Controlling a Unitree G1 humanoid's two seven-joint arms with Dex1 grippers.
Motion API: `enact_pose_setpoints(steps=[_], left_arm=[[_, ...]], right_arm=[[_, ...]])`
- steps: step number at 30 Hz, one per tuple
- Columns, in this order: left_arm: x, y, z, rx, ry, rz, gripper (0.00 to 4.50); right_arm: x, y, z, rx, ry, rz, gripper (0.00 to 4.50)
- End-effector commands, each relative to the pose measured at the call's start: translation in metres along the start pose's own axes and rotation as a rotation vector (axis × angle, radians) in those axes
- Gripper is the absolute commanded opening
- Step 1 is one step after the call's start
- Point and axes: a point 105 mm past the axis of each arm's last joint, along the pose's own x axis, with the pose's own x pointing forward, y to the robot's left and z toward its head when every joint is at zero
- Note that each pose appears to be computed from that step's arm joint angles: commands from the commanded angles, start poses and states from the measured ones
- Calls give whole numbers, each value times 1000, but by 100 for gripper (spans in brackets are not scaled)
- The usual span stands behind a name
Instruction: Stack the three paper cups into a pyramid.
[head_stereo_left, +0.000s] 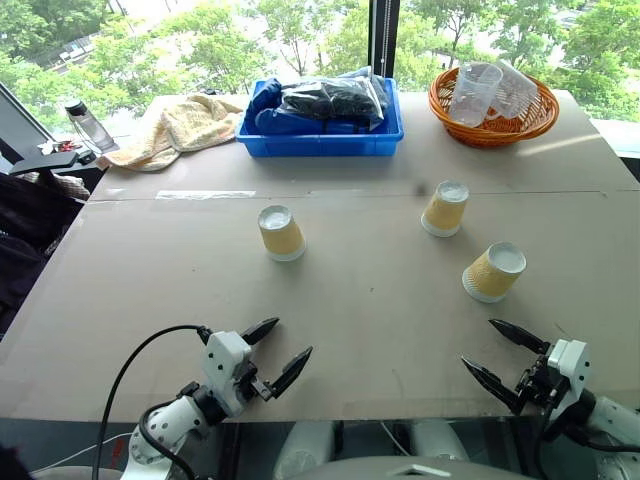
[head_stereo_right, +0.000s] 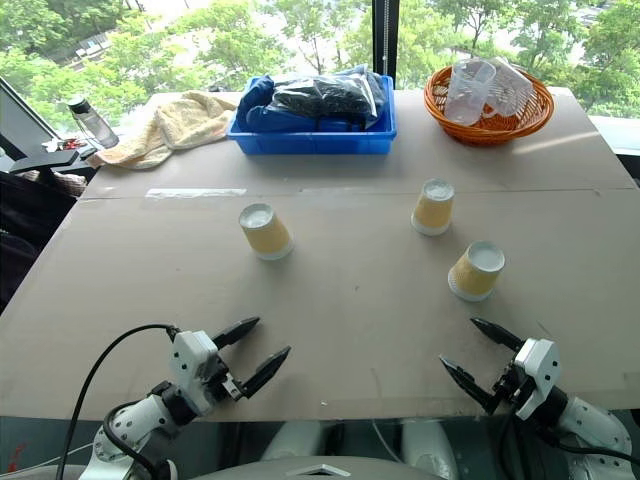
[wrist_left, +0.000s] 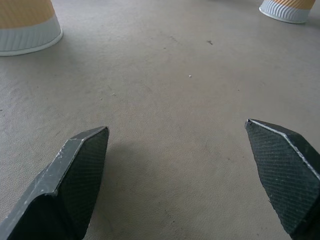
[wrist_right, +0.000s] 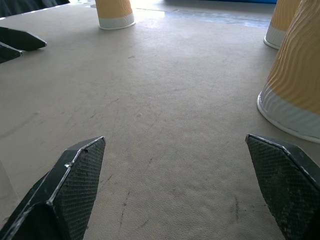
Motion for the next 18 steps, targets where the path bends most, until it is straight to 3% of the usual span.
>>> enact_pose_setpoints(steps=[1,18], left_arm=[[-7,-10,-11,-38,32,-36,450],[-5,-13,-3,-84,-16,-62,450]], right_arm=[[0,3,-1,-7,7,9,445],[-2,-1,-6,-21,7,-17,445]])
